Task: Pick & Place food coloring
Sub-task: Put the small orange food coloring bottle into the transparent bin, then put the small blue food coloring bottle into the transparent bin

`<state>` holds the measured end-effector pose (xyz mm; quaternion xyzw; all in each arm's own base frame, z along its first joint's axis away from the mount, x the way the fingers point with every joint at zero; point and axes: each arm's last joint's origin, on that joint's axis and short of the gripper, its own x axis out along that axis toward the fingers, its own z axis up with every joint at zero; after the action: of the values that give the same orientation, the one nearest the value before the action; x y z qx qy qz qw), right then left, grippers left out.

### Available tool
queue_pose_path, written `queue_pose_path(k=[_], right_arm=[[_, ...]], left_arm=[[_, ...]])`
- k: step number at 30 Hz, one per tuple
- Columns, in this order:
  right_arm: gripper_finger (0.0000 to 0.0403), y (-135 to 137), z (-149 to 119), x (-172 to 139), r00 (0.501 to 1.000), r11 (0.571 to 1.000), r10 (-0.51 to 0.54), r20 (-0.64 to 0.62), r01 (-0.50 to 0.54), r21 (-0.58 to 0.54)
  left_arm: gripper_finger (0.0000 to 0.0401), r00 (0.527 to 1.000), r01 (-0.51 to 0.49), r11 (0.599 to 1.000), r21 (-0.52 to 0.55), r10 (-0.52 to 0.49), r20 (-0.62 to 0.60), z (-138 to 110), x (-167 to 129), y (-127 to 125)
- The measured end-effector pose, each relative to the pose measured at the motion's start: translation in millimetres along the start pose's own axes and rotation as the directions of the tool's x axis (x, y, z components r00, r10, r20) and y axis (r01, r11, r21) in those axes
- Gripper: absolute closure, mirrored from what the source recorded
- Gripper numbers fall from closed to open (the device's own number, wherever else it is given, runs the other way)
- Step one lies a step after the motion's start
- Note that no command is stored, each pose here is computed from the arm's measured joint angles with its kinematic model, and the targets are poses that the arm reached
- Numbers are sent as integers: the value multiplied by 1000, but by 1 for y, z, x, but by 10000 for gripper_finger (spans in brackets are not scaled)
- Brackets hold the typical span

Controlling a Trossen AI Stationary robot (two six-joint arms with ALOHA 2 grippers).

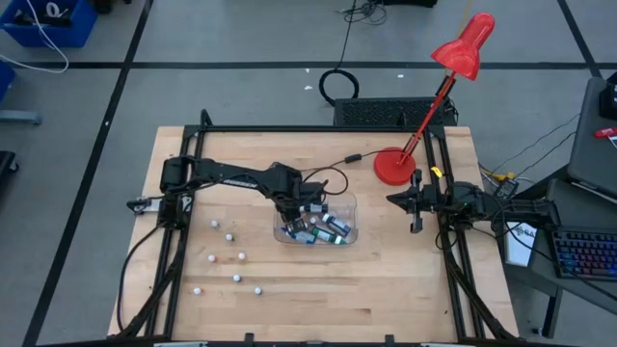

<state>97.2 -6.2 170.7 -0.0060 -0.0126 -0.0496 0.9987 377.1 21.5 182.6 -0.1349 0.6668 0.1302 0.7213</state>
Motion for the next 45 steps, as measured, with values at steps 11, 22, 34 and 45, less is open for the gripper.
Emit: queue_pose_path(k=[11,22,34,45], right_arm=[[403,0,0,0,1000,1000,0,0,0,0],[403,0,0,0,1000,1000,0,0,0,0],[403,0,0,0,1000,1000,-1,0,1,0],[403,0,0,0,1000,1000,-1,0,1,0]], left_arm=[[264,996,-9,1000,-29,11,87,4,-23,1],[261,969,35,999,-6,-32,245,-19,-96,4],[251,972,21,950,311,-91,215,-93,-126,-63],[251,958,10,882,470,-143,248,-155,-74,-127]])
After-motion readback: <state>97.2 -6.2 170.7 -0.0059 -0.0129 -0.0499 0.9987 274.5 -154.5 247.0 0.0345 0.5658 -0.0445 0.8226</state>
